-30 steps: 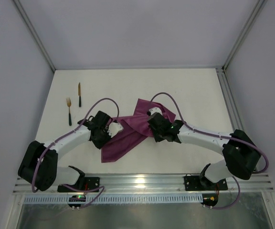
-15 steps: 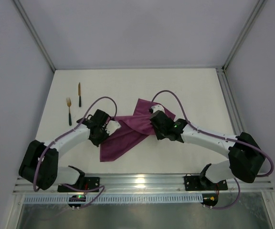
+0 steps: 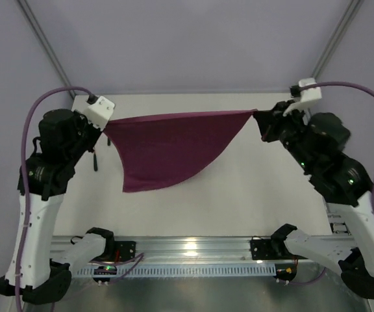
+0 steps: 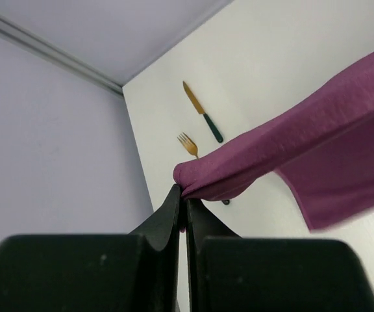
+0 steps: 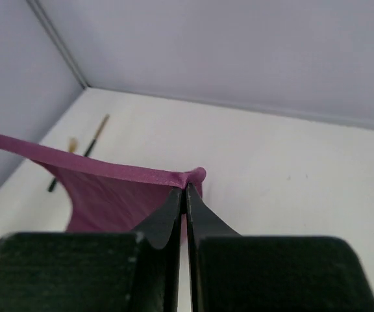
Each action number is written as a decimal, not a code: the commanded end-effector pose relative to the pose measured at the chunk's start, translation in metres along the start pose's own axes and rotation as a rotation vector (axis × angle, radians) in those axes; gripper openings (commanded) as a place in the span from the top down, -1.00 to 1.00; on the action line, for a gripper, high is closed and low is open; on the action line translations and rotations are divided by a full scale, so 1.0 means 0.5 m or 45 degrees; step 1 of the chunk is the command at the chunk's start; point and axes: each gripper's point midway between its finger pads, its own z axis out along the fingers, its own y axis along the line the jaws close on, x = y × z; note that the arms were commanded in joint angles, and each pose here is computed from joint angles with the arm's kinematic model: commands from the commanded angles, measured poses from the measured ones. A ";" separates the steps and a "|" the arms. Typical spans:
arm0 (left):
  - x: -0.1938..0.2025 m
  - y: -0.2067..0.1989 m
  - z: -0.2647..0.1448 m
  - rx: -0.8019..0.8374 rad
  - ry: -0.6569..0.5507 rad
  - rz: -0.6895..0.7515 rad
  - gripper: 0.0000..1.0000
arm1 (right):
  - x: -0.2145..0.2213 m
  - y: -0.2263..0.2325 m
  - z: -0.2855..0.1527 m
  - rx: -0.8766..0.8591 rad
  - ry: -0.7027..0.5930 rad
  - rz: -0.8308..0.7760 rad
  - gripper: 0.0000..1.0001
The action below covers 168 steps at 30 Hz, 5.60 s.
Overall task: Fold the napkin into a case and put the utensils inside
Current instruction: Flatten out the crumpled napkin at the center of the board, then fold and flatten the napkin at the center of the board.
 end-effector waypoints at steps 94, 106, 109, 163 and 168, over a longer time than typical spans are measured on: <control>0.299 -0.175 0.580 0.164 0.613 0.169 1.00 | 0.585 -0.324 0.367 0.521 0.826 0.278 0.92; 0.300 -0.193 0.632 0.196 0.604 0.164 1.00 | 0.587 -0.344 0.330 0.625 0.787 0.324 0.92; 0.297 -0.195 0.634 0.198 0.597 0.164 1.00 | 0.592 -0.341 0.309 0.632 0.794 0.326 0.93; 0.252 -0.241 0.573 0.270 0.629 0.019 -0.11 | 0.508 -0.446 0.414 0.770 0.757 0.288 0.21; 0.294 -0.284 0.469 0.457 0.705 -0.141 -0.18 | 0.557 -0.383 0.292 0.661 0.812 0.343 0.11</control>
